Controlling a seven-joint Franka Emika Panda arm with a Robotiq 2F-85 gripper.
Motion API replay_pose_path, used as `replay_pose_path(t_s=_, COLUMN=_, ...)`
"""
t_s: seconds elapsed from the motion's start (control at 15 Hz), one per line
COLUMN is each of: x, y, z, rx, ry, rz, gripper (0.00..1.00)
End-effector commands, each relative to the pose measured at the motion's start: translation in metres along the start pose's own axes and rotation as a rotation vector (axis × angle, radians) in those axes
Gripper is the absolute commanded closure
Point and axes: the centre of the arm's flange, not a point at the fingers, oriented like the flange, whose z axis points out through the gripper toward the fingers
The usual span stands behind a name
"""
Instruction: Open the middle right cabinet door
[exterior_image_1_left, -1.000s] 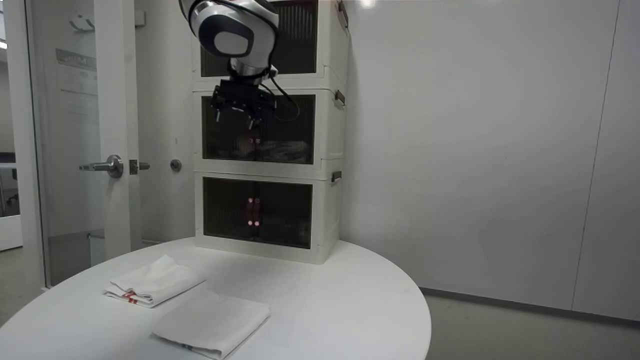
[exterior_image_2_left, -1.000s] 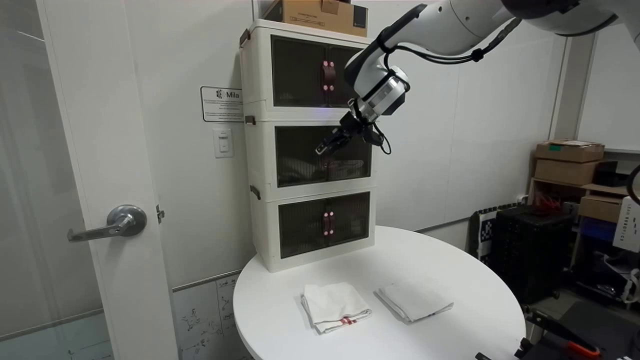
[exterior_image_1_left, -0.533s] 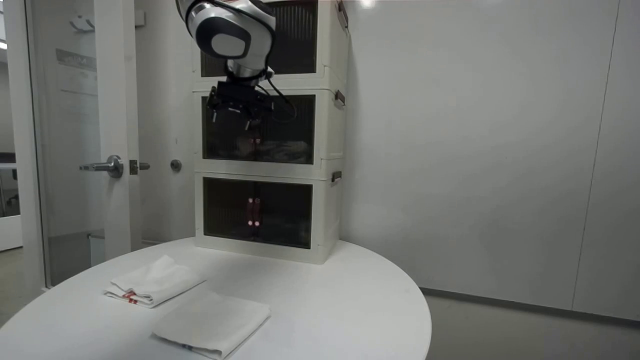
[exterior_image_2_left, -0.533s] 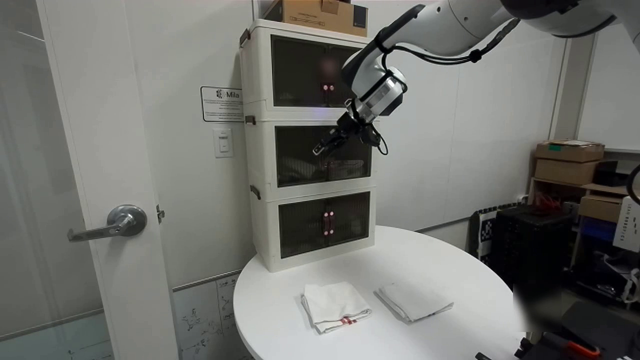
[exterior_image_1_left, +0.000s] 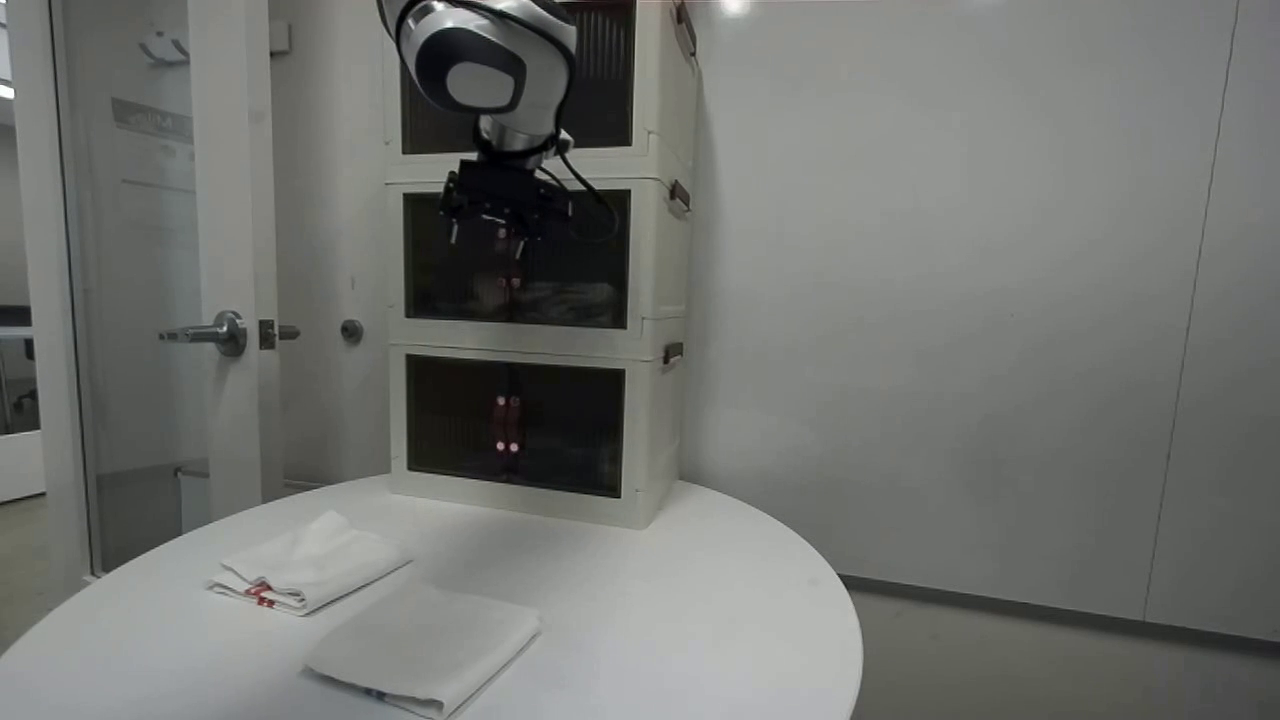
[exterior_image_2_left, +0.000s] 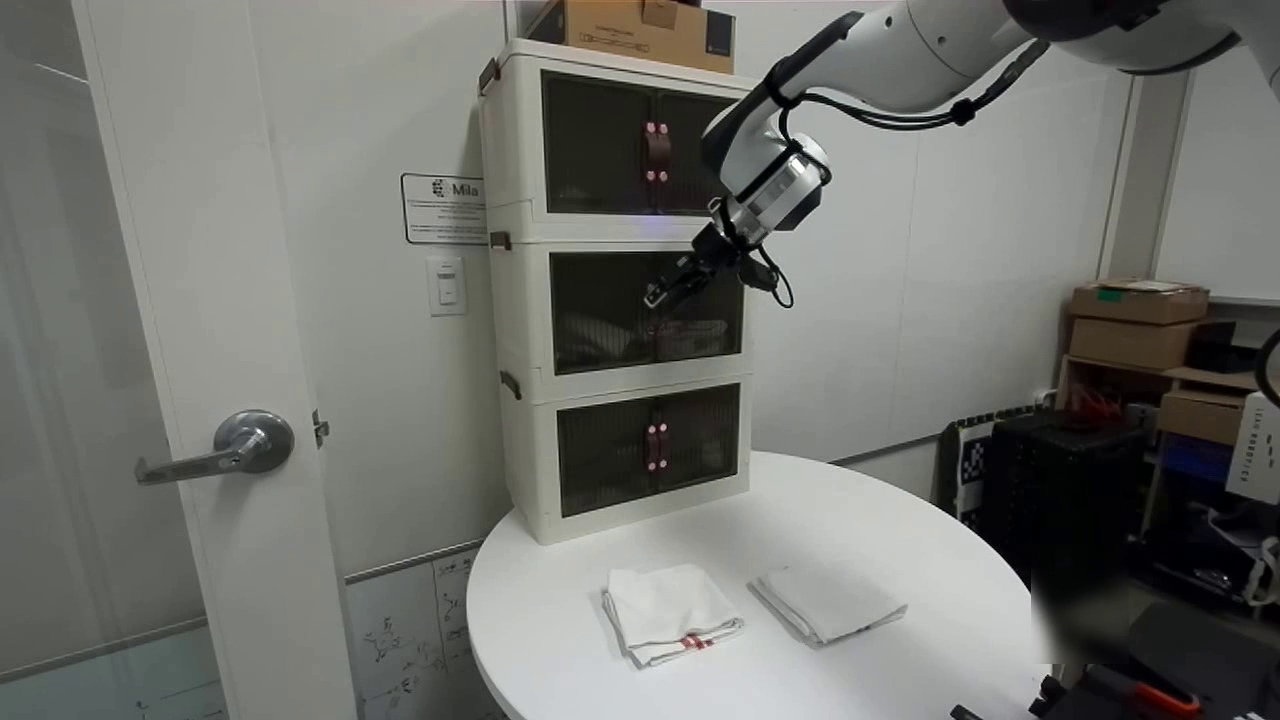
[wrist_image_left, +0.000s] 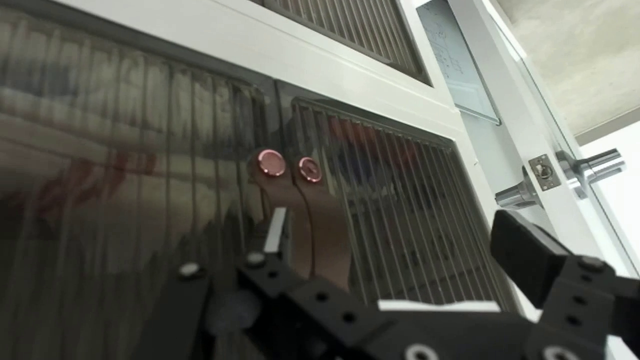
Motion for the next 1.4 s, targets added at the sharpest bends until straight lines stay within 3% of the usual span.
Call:
replay_pose_path(t_s=0.0, x=0.002, y=0.019, z=-0.013, rx=-0.024, ry=0.007, rz=0.01, gripper=0.0)
replay_pose_path(t_s=0.4, x=0.006, y=0.028, z=-0.012, rx=-0.012, ry=0.017, rz=0.004, gripper=0.0)
replay_pose_path(t_s=0.8, x=0.018, y=0.011, z=0.009, rx=0.059, ry=0.002, rz=-0.03, gripper=0.0)
replay_pose_path(t_s=1.33, x=0.006, y=-0.012, z=0.035, rx=0.132, ry=-0.072, rz=-0.101, gripper=0.0)
